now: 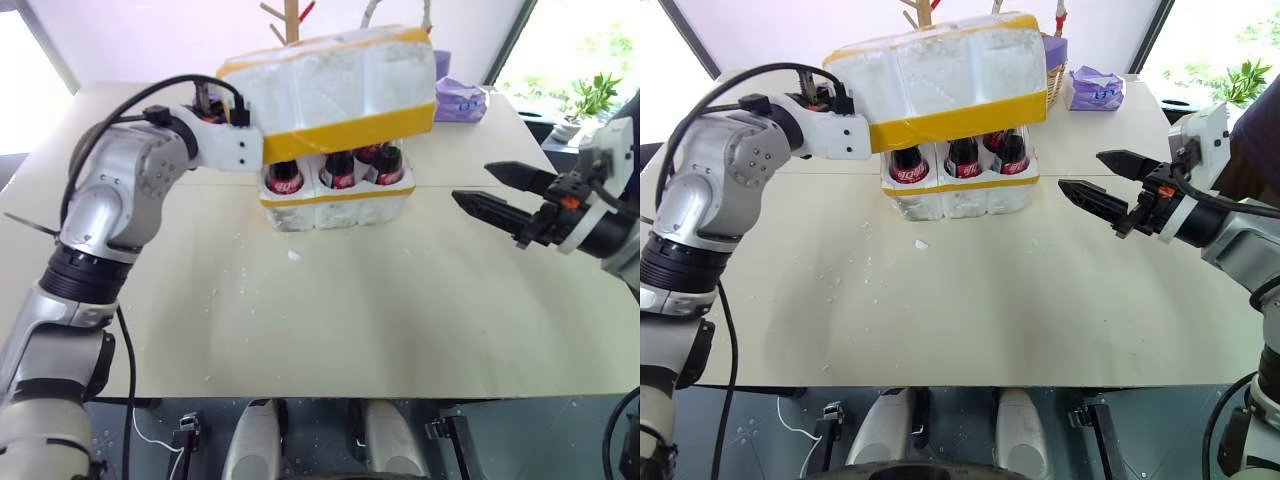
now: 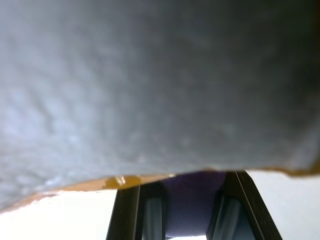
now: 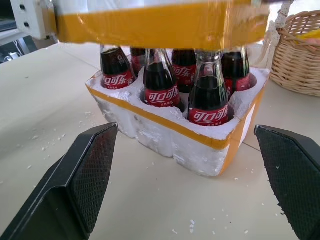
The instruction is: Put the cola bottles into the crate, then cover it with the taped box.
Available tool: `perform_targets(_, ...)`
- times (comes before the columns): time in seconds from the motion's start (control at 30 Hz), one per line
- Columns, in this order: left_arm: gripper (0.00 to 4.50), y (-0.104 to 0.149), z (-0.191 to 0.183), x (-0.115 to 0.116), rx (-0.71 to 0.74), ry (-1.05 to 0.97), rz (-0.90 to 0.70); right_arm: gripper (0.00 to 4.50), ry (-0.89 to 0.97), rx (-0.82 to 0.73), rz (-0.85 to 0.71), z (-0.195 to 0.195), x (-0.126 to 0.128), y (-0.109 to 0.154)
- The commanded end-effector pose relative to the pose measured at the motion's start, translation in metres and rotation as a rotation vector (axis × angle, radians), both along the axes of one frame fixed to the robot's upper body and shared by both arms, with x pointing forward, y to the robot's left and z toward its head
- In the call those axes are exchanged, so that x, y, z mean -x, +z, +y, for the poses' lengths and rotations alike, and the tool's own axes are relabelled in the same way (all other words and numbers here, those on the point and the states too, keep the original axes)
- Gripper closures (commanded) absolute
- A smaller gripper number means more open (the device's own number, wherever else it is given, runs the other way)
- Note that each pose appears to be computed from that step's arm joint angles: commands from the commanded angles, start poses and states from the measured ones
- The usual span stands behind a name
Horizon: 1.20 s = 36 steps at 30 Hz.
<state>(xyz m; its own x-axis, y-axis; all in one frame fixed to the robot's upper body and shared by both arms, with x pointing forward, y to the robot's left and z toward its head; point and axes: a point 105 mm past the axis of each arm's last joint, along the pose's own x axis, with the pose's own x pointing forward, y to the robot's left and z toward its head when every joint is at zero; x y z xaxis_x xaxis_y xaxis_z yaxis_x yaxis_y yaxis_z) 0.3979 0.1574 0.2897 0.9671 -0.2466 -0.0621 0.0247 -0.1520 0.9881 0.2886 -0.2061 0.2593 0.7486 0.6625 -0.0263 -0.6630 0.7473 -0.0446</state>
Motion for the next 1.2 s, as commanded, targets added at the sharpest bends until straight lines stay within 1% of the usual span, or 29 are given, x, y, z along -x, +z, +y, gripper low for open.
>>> perform_targets(0.03,4.18,0.009,-0.004,-0.002,-0.009,0.009,-0.049,0.0,0.014,-0.011,-0.061,0.004,0.001,0.012)
perform_targets(0.13,4.18,0.011,-0.011,-0.005,-0.012,-0.014,-0.075,0.0,0.017,-0.014,-0.063,0.005,0.001,0.012)
perform_targets(0.17,4.18,0.008,-0.012,-0.004,-0.016,-0.024,-0.07,0.0,0.015,-0.016,-0.064,0.005,0.0,0.012)
perform_targets(0.23,3.15,0.0,-0.016,-0.002,-0.017,-0.043,-0.051,0.0,0.012,-0.018,-0.066,0.004,0.0,0.012)
perform_targets(0.27,2.8,-0.003,-0.017,-0.001,-0.015,-0.054,-0.047,0.0,0.01,-0.019,-0.066,0.004,0.0,0.012)
perform_targets(0.37,1.23,-0.004,-0.018,0.003,-0.003,-0.078,-0.056,0.0,0.007,-0.02,-0.066,0.003,0.0,0.011)
perform_targets(0.4,0.78,-0.005,-0.018,0.005,0.007,-0.089,-0.054,0.0,0.007,-0.021,-0.066,0.003,0.0,0.011)
perform_targets(0.5,0.78,-0.013,-0.014,0.016,0.032,-0.108,-0.021,0.0,0.007,-0.019,-0.067,0.003,0.0,0.011)
perform_targets(0.7,0.78,-0.044,0.023,0.044,0.118,-0.051,0.091,0.0,0.013,-0.017,-0.061,0.002,-0.001,0.01)
perform_targets(0.73,0.78,-0.049,0.031,0.048,0.15,-0.033,0.114,0.0,0.017,-0.016,-0.058,0.003,-0.001,0.01)
perform_targets(0.8,0.78,-0.059,0.044,0.056,0.275,-0.015,0.184,0.0,0.023,-0.009,-0.053,0.003,-0.002,0.008)
perform_targets(0.83,0.78,-0.064,0.049,0.059,0.387,-0.017,0.248,0.0,0.025,-0.001,-0.049,0.003,-0.003,0.008)
perform_targets(0.9,0.78,-0.067,0.058,0.065,0.686,-0.04,0.403,0.0,0.031,0.018,-0.045,0.002,-0.004,0.007)
perform_targets(0.97,0.78,-0.062,0.063,0.072,0.965,-0.097,0.567,0.0,0.038,0.028,-0.046,0.0,-0.005,0.008)
perform_targets(1.0,0.78,-0.053,0.067,0.076,1.097,-0.137,0.636,0.0,0.041,0.035,-0.049,-0.001,-0.007,0.01)
perform_targets(1.03,0.78,-0.041,0.071,0.079,1.191,-0.185,0.686,0.0,0.042,0.041,-0.05,-0.002,-0.008,0.011)
perform_targets(1.1,0.78,-0.022,0.074,0.088,1.303,-0.275,0.779,0.0,0.045,0.059,-0.05,-0.005,-0.01,0.012)
perform_targets(1.13,0.78,-0.015,0.075,0.093,1.335,-0.312,0.822,0.0,0.047,0.068,-0.049,-0.005,-0.011,0.012)
perform_targets(1.2,0.78,0.002,0.084,0.117,1.384,-0.427,0.988,0.0,0.072,0.094,-0.043,-0.006,-0.012,0.012)
